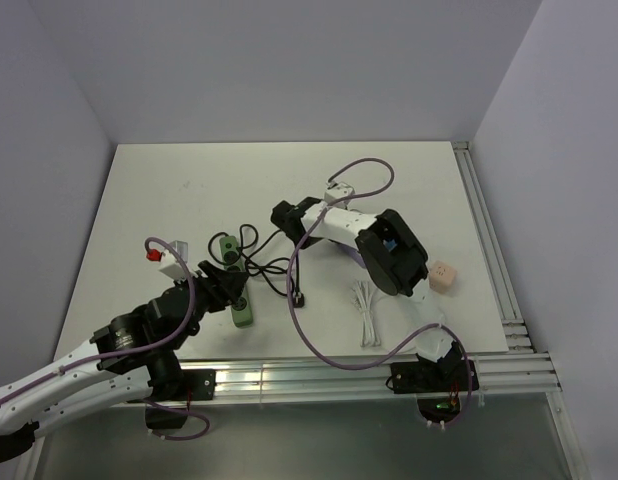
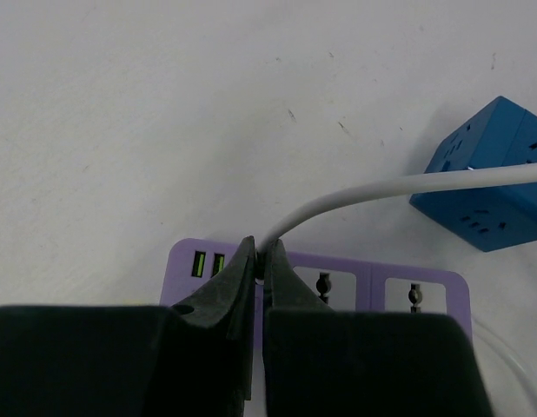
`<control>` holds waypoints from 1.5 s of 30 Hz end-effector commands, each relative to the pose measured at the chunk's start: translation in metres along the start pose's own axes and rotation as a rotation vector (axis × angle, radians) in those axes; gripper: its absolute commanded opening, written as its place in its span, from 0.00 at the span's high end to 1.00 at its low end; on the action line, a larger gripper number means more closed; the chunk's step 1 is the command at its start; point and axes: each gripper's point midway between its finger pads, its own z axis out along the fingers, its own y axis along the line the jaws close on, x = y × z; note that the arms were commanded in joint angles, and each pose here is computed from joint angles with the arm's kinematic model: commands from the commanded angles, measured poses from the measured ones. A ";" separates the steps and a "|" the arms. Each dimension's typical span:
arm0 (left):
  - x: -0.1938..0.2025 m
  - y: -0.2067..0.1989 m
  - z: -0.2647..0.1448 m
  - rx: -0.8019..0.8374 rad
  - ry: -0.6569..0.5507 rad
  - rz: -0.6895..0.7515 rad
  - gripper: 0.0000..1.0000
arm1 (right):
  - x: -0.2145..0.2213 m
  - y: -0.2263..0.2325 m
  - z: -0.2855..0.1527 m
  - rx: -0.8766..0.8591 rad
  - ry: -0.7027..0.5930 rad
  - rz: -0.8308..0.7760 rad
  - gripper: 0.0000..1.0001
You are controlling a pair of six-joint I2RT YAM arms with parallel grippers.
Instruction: Insert the plug
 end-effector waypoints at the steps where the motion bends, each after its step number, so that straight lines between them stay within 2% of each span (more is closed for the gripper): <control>1: -0.004 -0.006 -0.002 0.025 -0.010 0.001 0.43 | 0.026 -0.008 0.004 0.007 0.041 -0.045 1.00; 5: -0.006 -0.004 -0.003 0.024 -0.015 -0.003 0.43 | 0.030 -0.003 -0.001 -0.053 0.084 -0.002 1.00; 14: -0.005 -0.001 -0.005 0.022 -0.015 -0.010 0.43 | 0.053 -0.029 0.000 -0.055 0.079 -0.027 1.00; 20: -0.005 -0.001 -0.006 0.021 -0.015 -0.012 0.44 | 0.057 -0.027 -0.015 -0.097 0.098 -0.029 1.00; 25: -0.006 0.002 -0.008 0.018 -0.014 -0.023 0.44 | 0.070 -0.033 -0.023 -0.135 0.128 -0.094 1.00; 29: -0.006 0.002 -0.010 0.030 -0.012 -0.034 0.44 | 0.085 -0.032 -0.026 -0.200 0.200 -0.108 1.00; 35: -0.004 0.002 -0.009 0.022 -0.004 -0.035 0.44 | 0.107 -0.041 -0.023 -0.167 0.203 -0.182 1.00; 41: -0.002 0.001 -0.008 0.024 0.002 -0.043 0.44 | 0.136 -0.044 -0.026 -0.216 0.284 -0.118 1.00; 45: 0.000 0.003 -0.007 0.017 0.005 -0.045 0.44 | 0.137 -0.040 -0.028 -0.216 0.276 -0.119 1.00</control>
